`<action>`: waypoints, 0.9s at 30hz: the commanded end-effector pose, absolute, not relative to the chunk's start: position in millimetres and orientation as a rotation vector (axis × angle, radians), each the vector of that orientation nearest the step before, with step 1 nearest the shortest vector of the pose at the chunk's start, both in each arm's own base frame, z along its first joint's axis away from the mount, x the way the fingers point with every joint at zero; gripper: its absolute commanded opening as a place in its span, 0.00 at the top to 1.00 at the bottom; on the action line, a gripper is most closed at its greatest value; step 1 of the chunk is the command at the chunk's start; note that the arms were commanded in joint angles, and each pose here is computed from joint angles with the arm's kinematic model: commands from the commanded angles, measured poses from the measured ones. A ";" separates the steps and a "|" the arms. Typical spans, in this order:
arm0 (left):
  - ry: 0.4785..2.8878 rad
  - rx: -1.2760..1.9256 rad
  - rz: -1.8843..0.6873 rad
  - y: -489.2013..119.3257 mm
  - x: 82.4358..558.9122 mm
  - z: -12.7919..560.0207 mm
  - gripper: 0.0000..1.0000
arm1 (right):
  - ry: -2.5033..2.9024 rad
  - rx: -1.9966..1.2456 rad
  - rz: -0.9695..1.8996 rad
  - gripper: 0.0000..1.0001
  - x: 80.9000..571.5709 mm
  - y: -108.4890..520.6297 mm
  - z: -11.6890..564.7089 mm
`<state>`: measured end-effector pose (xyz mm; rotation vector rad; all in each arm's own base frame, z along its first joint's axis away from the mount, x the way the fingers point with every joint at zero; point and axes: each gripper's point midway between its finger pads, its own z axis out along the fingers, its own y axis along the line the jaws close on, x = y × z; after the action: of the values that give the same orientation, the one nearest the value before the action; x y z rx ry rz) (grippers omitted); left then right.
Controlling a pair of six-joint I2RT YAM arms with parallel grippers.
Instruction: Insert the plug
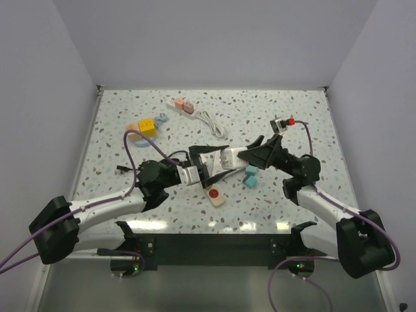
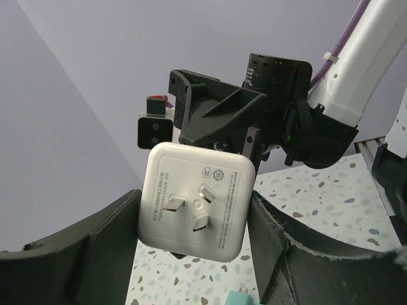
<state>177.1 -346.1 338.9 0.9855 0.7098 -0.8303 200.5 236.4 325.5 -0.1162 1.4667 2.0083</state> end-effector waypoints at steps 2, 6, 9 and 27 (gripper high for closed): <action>0.495 0.936 -0.846 -345.9 162.5 394.0 1.00 | 1.185 -0.405 2.015 0.02 157.8 231.3 372.9; 0.498 0.930 -0.835 -346.9 166.5 393.8 1.00 | 1.129 -0.455 2.013 0.03 141.8 226.1 387.8; 0.498 0.925 -0.820 -345.7 171.1 396.3 1.00 | 1.118 -0.469 2.019 0.15 135.4 224.6 391.0; 0.771 0.901 -0.773 -343.2 217.1 346.0 0.40 | 1.095 -0.416 1.959 1.00 164.4 231.6 390.8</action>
<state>191.5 -352.5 349.8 0.9770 0.6800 -0.8492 192.1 238.2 349.3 -0.1377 1.4082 2.0370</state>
